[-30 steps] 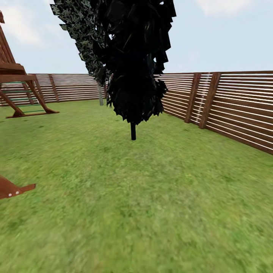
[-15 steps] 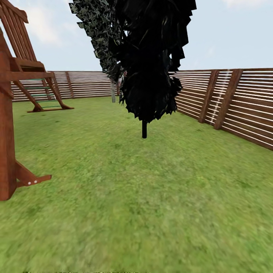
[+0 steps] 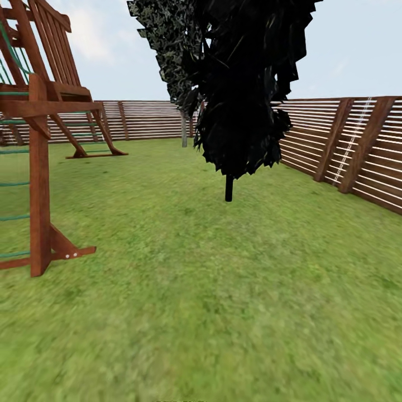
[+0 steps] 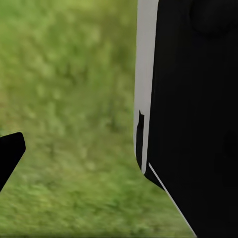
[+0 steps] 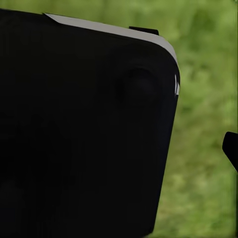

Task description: Take the three Easter eggs out of the wicker basket on the lawn in the garden, then place them on the lawn next to a single tree (choose any tree) so that all three eggs are next to the same tree and none are left in the basket.

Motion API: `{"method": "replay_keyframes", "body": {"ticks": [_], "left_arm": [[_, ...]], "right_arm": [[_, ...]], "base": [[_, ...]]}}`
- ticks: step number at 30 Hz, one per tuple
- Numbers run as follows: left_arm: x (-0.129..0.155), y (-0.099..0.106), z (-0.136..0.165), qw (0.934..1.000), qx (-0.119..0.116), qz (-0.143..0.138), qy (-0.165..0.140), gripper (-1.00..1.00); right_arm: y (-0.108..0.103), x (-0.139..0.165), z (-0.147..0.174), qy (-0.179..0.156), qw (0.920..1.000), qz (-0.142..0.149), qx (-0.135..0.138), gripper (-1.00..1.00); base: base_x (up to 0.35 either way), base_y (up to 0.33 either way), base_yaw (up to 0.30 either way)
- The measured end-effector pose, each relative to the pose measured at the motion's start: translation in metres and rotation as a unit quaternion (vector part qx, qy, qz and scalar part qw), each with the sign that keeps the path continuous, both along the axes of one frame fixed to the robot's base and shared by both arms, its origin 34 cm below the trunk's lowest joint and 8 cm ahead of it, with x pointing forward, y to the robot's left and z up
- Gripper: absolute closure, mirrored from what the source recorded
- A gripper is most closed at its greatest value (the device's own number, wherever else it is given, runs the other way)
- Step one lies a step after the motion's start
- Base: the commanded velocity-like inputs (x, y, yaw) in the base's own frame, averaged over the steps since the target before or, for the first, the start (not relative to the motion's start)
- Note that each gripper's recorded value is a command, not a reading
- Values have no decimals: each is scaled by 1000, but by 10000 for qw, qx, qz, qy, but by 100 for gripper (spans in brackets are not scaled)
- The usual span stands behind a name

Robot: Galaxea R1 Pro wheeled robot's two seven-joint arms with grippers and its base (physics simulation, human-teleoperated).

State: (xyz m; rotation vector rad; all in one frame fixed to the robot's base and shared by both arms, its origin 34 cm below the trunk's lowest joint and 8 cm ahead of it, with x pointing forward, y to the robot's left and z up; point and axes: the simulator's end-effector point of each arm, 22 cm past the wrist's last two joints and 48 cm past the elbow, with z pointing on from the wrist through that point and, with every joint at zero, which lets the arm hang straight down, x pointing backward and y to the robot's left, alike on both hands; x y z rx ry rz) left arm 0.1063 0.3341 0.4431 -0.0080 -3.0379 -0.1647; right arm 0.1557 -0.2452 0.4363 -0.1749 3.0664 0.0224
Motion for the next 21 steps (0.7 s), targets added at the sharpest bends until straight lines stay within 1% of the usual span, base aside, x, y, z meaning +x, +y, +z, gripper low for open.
{"method": "replay_keyframes", "body": {"ticks": [15, 19, 21], "left_arm": [[-7, 0, 1, 10000, 1, 2, 85, -100], [-8, -5, 0, 9999, -34, 13, 106, -100], [-9, -7, 0, 9999, -44, 18, 114, -100]], "right_arm": [[-1, -7, 0, 88, 10000, -1, -1, -100], [-2, -8, 0, 110, 9999, -3, -10, -100], [-3, -9, 0, 127, 9999, -7, -18, -100]], "base": [[0, 0, 212], [0, 0, 211], [0, 0, 99]]}}
